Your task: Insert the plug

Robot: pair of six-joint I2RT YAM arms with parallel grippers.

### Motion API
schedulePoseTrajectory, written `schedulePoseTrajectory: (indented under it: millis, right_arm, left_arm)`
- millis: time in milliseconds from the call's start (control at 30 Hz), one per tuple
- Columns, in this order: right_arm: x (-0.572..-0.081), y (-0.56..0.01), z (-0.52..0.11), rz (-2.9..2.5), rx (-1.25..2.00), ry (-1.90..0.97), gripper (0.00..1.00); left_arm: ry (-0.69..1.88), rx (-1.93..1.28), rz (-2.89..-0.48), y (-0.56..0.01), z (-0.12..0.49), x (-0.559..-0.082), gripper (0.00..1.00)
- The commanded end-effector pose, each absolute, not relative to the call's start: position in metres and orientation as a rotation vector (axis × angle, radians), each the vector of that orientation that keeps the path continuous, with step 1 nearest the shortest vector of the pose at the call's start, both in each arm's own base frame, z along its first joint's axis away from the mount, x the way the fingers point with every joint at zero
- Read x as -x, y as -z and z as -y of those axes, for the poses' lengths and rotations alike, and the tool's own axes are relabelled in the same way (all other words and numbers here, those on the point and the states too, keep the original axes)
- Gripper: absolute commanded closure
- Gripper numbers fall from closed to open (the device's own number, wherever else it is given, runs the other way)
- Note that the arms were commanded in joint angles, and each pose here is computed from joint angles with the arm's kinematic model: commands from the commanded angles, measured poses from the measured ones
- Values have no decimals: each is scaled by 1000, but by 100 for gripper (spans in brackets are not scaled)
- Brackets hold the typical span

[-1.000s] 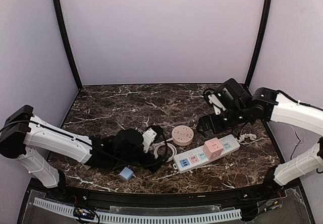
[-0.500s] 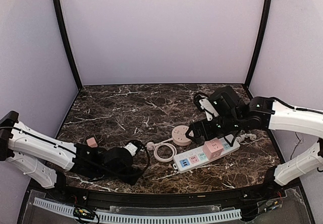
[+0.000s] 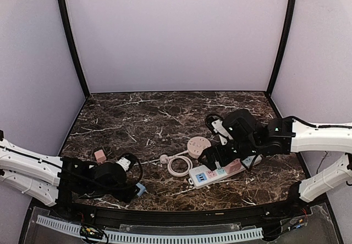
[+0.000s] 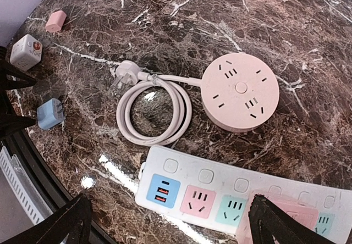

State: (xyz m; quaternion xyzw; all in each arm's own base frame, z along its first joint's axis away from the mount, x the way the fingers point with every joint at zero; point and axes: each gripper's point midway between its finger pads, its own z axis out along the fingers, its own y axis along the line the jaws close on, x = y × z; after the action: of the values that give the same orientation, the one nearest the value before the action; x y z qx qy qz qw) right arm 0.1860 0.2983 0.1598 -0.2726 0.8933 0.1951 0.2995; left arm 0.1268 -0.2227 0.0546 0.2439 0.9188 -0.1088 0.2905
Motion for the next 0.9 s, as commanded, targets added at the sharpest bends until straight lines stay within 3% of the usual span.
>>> schedulePoseTrajectory:
  millis: [0, 133, 367, 567, 667, 867]
  right_arm:
    - [-176, -169, -302, -2321, 699, -572, 1]
    - [-166, -168, -301, -2319, 703, -583, 1]
    - [-150, -163, -305, -2319, 720, -589, 1]
    - [-137, -160, -313, -2302, 747, -597, 1]
    - [-135, -157, -317, -2294, 756, -599, 1]
    - [-129, -156, -323, -2273, 780, -608, 1]
  left_arm:
    - [293, -667, -2507, -45, 215, -116, 19]
    - [237, -642, -2496, -50, 210, -119, 20]
    - [-51, -224, -2366, -80, 136, -151, 13]
    - [14, 65, -2238, -107, 94, -158, 10]
    - [37, 108, -2209, -109, 82, -158, 2]
    - [54, 307, -2128, -117, 50, -159, 1]
